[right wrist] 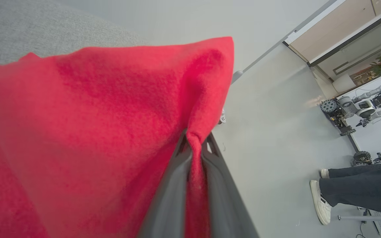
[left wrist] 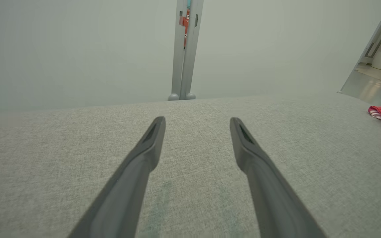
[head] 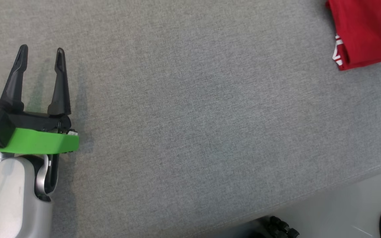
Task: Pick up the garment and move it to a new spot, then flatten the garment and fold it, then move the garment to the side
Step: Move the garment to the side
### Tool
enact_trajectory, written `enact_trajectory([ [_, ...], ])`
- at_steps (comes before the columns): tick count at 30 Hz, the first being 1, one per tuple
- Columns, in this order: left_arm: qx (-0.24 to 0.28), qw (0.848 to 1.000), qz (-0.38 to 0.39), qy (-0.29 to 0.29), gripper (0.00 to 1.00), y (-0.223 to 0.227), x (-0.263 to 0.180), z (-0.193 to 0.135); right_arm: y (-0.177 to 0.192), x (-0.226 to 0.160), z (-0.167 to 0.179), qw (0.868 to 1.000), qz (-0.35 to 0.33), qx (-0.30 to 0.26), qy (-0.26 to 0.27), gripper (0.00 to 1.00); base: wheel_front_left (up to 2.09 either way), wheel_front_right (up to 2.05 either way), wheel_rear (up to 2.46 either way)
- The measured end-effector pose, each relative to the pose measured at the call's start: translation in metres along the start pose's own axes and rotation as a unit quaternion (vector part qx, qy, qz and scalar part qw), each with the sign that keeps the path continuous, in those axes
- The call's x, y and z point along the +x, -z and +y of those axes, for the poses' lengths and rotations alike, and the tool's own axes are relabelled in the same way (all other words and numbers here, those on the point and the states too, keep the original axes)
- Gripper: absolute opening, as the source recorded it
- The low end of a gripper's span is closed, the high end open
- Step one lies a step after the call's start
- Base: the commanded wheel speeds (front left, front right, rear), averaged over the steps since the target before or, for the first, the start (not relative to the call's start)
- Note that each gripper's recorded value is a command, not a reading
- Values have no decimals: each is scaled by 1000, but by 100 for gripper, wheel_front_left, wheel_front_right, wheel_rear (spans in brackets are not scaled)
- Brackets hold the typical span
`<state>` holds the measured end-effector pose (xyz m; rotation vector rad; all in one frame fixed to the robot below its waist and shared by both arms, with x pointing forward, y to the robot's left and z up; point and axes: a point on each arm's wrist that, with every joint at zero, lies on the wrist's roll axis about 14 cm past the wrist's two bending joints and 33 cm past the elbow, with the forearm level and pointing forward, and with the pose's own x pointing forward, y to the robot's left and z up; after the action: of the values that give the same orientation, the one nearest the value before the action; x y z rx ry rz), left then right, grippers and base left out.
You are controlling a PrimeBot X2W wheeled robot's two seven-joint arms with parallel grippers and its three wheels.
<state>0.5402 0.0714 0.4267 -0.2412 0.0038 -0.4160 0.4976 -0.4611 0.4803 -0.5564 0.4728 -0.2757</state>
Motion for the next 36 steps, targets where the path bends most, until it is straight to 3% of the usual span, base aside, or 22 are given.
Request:
enact_trajectory([
  [8, 0, 1000, 17, -16, 100, 16, -6, 14, -4, 19, 17, 999, -29, -43, -13, 2, 0, 0, 0],
  [9, 1, 1000, 18, -18, 100, 16, -7, 15, -7, 21, 18, 998, -37, -45, -12, 58, 0, 0, 0],
  [10, 2, 1000, 18, -19, 100, 16, -8, 16, -8, 23, 19, 998, -40, -46, -12, 100, 0, 0, 0],
  [19, -4, 999, 5, -31, 100, 2, -16, 14, -16, 12, 32, 996, -77, -24, -21, 100, 0, 0, 0],
  [25, -12, 998, 5, -53, 100, -10, -35, 13, -29, -13, 69, 989, -126, 54, -52, 100, 0, 0, 0],
  [28, -15, 998, 4, -68, 100, -18, -48, 14, -42, -34, 88, 978, -162, 109, -69, 100, 0, 0, 0],
  [31, -12, 996, -8, -86, 100, -34, -65, 17, -66, -62, 108, 959, -211, 165, -90, 100, 0, 0, 0],
  [36, -14, 994, -20, -110, 100, -52, -94, 17, -76, -108, 141, 936, -241, 226, -124, 100, 0, 0, 0],
])
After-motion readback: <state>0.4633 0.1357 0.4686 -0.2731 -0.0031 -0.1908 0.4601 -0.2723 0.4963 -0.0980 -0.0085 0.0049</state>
